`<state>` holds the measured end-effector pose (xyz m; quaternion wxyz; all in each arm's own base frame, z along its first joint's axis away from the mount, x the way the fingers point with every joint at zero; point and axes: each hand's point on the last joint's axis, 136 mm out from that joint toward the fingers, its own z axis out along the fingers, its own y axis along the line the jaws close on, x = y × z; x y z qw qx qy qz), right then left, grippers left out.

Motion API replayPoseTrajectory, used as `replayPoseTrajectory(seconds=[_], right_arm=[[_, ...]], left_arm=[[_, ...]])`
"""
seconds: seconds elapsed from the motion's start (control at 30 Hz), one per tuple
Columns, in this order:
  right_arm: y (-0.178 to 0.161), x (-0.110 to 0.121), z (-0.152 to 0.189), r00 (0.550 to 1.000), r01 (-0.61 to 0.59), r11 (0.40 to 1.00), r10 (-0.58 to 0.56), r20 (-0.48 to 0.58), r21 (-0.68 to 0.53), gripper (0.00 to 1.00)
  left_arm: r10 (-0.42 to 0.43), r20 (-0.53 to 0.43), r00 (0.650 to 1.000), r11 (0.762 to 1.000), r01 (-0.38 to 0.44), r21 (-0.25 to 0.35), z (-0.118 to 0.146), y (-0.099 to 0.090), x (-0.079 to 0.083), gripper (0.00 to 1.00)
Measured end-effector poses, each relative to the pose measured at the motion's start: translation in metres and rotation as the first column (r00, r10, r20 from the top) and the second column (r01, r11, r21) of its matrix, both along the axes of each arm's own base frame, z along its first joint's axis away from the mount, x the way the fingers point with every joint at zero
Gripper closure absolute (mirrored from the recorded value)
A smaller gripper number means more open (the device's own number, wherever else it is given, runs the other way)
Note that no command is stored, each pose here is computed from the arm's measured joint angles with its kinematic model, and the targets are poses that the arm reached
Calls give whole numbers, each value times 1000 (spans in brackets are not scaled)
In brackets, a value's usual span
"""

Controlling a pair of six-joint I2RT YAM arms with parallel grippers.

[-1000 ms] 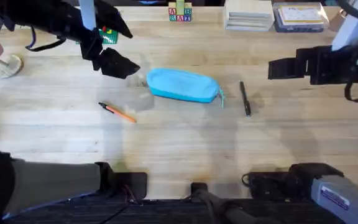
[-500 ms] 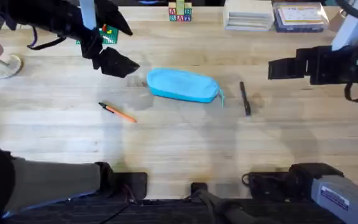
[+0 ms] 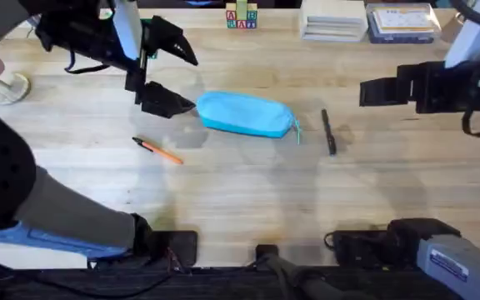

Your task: Unzip the bag, pick up the pens from the table one at a time and place them inside, then zip the bag closed.

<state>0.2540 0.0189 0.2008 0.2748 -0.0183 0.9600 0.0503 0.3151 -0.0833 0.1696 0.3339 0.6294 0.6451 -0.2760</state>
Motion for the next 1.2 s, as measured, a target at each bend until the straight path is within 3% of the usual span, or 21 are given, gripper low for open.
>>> replayPoseTrajectory(seconds=[0.4,0.97,1.2], right_arm=[[0,0,0,1000,0,1000,0,0,0,5],[0,0,0,1000,0,1000,0,0,0,4],[0,0,0,1000,0,1000,0,0,0,4]], left_arm=[[-25,-21,999,991,22,-135,-25,-1,13,10],[-27,-121,992,980,3,-197,-56,-4,18,8],[-73,-122,990,979,48,-199,-56,-19,14,7]])
